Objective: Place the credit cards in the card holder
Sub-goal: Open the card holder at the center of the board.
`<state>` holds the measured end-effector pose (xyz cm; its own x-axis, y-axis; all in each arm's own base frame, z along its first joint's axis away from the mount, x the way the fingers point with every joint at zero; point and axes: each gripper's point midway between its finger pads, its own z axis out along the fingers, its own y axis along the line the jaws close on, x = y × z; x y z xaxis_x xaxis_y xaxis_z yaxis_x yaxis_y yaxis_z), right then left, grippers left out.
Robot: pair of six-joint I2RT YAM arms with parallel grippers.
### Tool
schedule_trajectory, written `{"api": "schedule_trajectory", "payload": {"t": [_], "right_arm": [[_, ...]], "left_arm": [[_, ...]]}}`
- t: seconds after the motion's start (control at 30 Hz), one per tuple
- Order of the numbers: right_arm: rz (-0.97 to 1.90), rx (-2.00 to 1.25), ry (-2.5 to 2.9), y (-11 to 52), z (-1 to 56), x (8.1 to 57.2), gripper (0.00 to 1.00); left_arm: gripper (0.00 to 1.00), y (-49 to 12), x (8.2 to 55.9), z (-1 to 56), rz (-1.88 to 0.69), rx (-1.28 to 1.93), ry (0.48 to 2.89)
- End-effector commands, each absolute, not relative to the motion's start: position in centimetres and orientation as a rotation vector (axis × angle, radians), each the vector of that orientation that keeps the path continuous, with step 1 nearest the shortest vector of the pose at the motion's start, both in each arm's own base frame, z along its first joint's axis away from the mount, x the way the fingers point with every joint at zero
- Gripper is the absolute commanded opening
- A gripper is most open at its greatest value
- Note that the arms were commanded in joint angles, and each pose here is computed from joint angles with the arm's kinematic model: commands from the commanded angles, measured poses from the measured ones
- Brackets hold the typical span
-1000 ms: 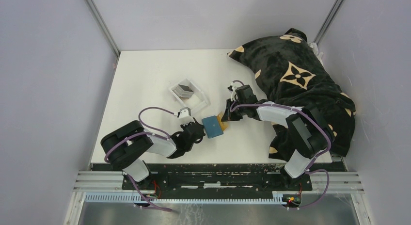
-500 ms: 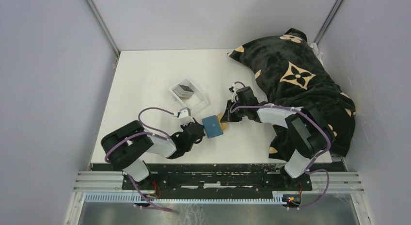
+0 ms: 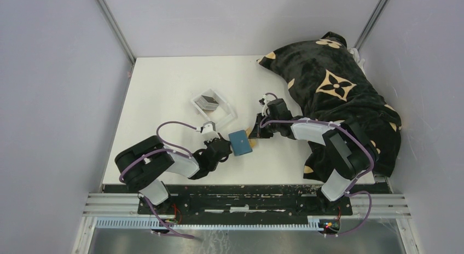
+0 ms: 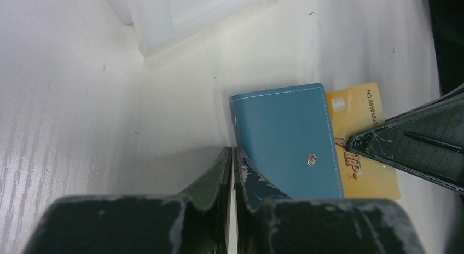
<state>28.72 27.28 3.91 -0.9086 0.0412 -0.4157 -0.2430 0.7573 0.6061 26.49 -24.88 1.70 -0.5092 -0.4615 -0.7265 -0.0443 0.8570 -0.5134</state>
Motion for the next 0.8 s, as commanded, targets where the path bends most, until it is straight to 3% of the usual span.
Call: {"api": "schedule_trajectory", "payload": {"t": [0.0, 0.77], "right_arm": [[0.948, -0.178, 2.486, 27.2, 6.0, 29.3, 0.01], [0.955, -0.182, 2.461, 27.4, 7.1, 29.7, 0.01]], "left_arm": [[0.11, -23.7, 25.3, -0.4, -0.475, -0.338, 2.124], [0.11, -23.8, 25.3, -0.4, -0.475, -0.334, 2.125]]}}
